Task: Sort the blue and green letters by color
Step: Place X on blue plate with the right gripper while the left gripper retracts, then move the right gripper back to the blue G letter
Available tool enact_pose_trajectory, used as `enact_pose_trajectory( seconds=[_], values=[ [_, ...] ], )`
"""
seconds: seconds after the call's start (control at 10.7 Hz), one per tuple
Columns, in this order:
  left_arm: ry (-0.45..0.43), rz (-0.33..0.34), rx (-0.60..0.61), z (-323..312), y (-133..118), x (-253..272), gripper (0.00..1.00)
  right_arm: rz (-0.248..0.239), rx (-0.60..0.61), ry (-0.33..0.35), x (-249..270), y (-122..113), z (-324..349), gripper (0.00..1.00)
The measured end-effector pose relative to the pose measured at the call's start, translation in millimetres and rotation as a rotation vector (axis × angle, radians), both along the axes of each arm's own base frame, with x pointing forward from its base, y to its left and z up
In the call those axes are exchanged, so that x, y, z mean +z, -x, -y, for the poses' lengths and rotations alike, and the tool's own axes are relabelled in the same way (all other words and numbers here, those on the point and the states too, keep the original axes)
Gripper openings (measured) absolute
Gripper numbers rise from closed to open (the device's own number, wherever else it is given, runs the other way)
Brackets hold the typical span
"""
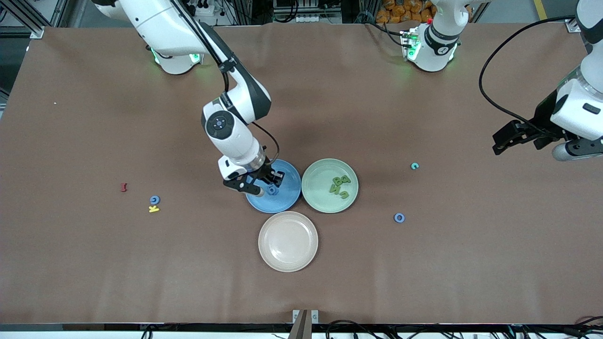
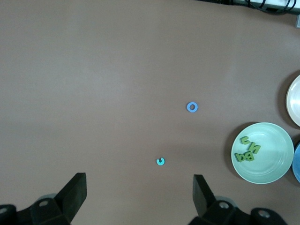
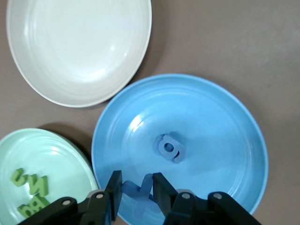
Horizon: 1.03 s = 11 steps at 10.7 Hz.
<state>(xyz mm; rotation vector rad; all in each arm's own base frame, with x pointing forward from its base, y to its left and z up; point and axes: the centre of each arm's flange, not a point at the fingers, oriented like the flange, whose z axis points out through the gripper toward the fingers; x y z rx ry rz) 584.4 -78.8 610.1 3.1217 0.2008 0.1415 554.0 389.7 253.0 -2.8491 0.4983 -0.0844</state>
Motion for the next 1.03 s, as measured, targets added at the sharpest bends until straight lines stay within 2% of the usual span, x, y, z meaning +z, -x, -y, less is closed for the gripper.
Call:
enact_pose_trajectory(
  seconds=[0.19,0.28,0.65,0.75,1.03],
  values=[
    [-0.004,-0.021,-0.022,2.8,2.3,-3.7,1.00,-0.021,0.008,0.019,-20.5,2.5,-1.2,0.34],
    [-0.007,-0.027,-0.042,2.9,2.9,-4.5,1.00,-0.027,0.009,0.024,-27.0,2.8,-0.6,0.37],
    [-0.008,-0.032,-0.056,3.4,3.4,-5.3,1.00,-0.015,0.017,0.031,-21.2,-10.3,8.8,0.91],
    [-0.008,-0.032,-0.058,3.8,3.5,-5.5,1.00,-0.030,0.023,0.043,-16.8,-18.5,21.4,1.00],
    [-0.008,-0.037,-0.061,5.1,2.8,-8.1,1.00,-0.051,0.102,0.121,5.4,-58.7,105.2,1.00]
  ],
)
